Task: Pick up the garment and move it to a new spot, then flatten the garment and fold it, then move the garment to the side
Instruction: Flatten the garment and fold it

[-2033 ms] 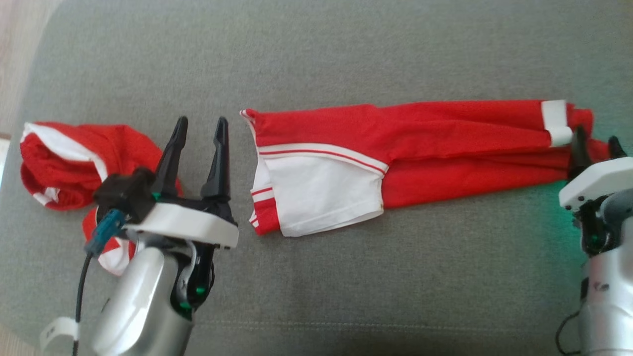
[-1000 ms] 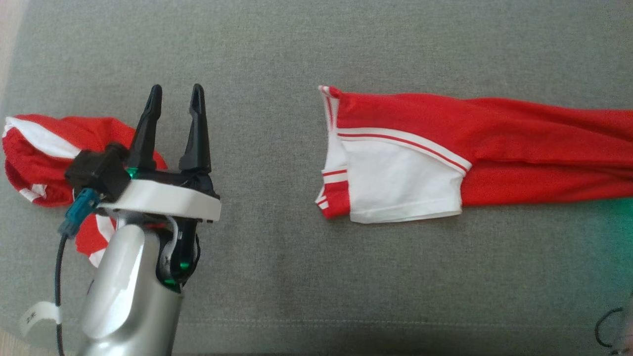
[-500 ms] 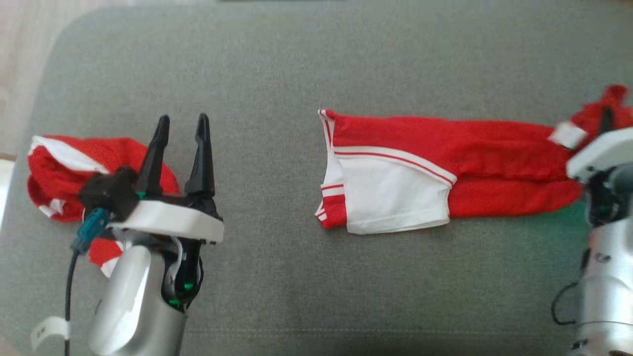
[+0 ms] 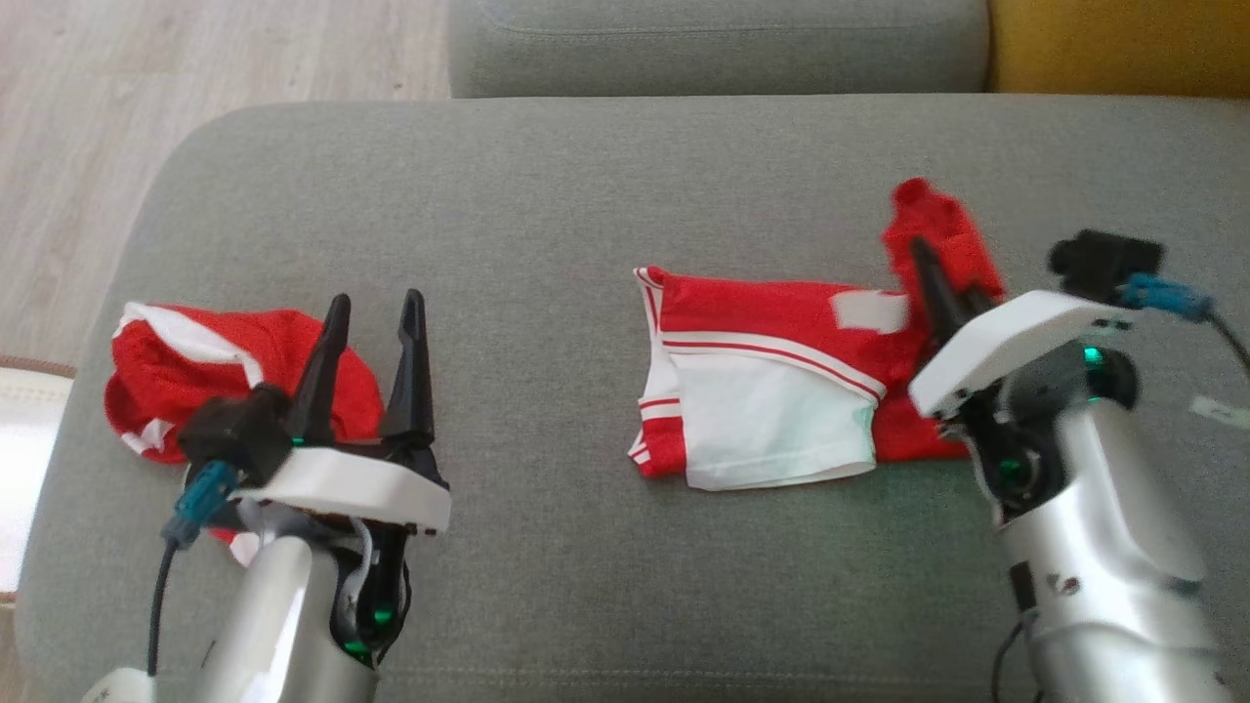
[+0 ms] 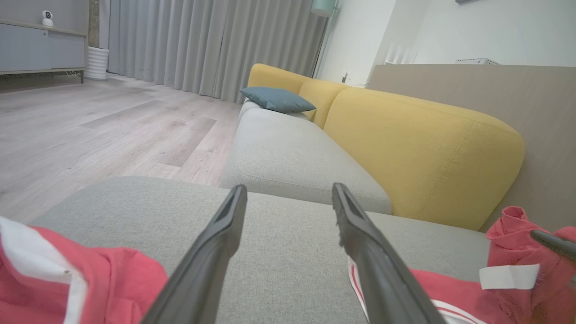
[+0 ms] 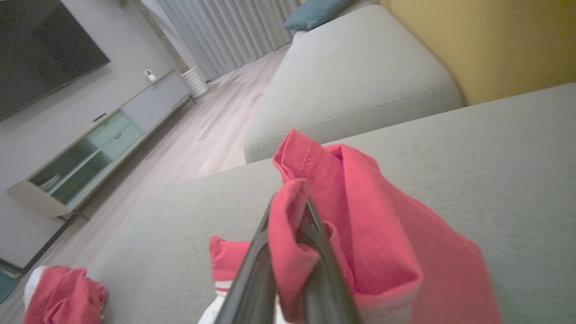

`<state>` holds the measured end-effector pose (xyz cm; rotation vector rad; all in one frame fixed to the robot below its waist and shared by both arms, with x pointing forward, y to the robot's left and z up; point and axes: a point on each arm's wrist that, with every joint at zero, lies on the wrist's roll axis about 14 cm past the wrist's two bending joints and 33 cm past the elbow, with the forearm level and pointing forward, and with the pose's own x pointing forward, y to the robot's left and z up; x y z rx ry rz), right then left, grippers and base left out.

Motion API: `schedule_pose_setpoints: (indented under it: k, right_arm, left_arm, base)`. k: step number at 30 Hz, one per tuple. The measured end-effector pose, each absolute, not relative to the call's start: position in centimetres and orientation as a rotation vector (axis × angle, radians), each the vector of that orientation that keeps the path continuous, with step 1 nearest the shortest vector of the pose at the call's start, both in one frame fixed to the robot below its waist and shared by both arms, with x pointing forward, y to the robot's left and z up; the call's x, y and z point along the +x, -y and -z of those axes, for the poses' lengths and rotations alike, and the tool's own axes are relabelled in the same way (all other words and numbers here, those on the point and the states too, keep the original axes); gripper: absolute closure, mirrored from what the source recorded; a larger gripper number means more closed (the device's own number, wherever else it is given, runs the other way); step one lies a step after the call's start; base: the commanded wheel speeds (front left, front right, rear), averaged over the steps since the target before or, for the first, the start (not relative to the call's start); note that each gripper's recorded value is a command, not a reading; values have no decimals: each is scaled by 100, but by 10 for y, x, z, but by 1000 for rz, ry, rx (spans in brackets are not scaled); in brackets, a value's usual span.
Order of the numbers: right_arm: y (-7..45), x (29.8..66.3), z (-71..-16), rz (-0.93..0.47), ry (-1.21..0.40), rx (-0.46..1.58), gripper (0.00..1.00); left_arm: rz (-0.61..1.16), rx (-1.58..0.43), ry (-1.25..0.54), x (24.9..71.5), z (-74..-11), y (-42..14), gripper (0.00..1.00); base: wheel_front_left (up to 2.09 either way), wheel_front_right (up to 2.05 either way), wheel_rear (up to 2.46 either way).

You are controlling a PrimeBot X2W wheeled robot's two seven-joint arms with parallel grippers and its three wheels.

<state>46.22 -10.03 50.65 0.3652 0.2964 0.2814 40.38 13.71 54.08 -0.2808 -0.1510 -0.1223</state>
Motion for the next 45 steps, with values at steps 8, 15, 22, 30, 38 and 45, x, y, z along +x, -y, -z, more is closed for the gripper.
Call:
schedule_pose_setpoints:
  k: [8,15,22,30,38,45]
  right_arm:
    - [42,450,-487,-420,-328,425,100]
    - [5,442,-457,-474,-380,474,100]
    - [-22,441,-439,-498,-421,523,100]
    - [-40,427,-418,-534,-507,511,62]
    - [-56,413,-428,-586,-519,573,0]
    - [-48,444,-479,-605,-377,517,0]
  left_arm:
    - [95,-278,144,397,-537,-147,0]
    - [58,-286,126,389,-530,-158,0]
    - [14,-282,102,382,-521,-171,0]
    - [-4,-285,89,380,-517,-175,0]
    - [16,-288,93,384,-519,-168,0]
    - [59,-296,111,391,-526,-154,0]
  base:
    - [0,0,0]
    - [0,0,0]
    - [0,0,0]
    - [0,0,0]
    - [0,0,0]
    - [0,0,0]
